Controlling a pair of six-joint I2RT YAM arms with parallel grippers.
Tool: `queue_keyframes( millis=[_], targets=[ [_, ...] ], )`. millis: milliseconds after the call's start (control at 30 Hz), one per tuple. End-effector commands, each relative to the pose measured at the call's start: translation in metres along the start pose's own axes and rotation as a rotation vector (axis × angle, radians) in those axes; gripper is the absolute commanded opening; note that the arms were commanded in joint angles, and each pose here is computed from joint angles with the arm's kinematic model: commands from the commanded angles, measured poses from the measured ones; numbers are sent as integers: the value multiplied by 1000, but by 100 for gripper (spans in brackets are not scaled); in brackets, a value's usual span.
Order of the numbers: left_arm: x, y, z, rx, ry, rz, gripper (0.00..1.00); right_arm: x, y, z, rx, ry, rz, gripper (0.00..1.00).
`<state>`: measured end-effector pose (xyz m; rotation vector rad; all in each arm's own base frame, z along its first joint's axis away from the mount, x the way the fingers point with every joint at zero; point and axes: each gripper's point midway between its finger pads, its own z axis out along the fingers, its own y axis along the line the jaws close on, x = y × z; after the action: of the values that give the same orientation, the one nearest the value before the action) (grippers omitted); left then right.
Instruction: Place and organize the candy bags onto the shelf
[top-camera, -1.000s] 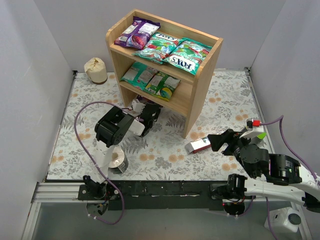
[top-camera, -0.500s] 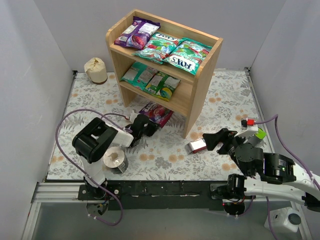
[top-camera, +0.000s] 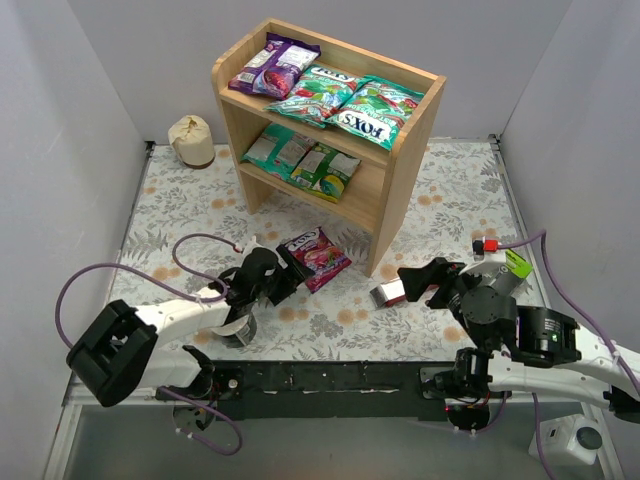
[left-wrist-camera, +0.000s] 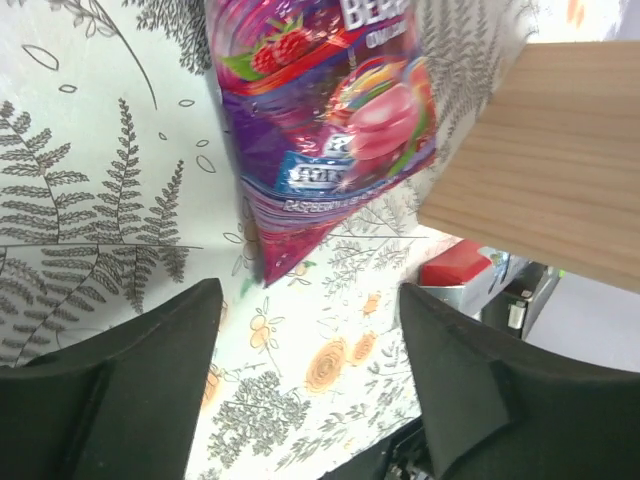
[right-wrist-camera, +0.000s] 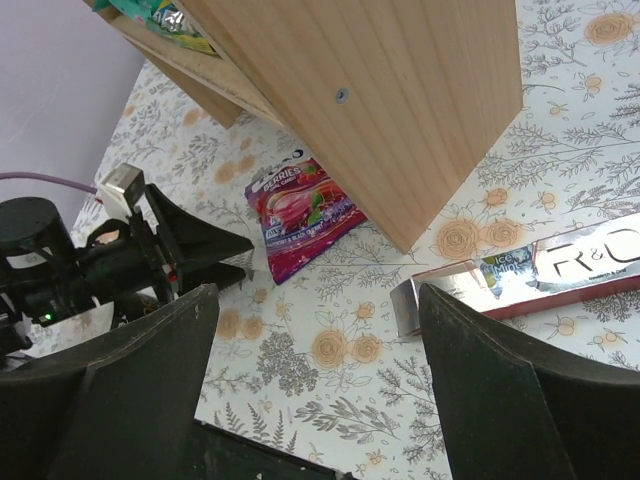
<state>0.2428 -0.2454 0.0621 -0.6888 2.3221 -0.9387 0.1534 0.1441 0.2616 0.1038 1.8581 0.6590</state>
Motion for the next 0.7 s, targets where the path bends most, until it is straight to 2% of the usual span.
queue_keyframes(
  millis=[0, 167, 267, 300, 667],
  targets=[
    [-9, 3, -10, -57, -19, 95, 80, -11, 12, 2, -17, -31, 20, 88],
    [-15, 18, -2, -122, -27, 47, 82, -9, 13, 2, -24, -23, 21, 88],
    [-18, 30, 2, -128, -11, -8, 82, -8, 13, 1, -34, -17, 27, 88],
    [-21, 21, 5, -75, -10, -24, 82, -7, 12, 0, -33, -15, 27, 88],
    [-31, 45, 52, -110, 27, -138, 66, -9, 11, 0, -29, -19, 33, 87]
  ],
)
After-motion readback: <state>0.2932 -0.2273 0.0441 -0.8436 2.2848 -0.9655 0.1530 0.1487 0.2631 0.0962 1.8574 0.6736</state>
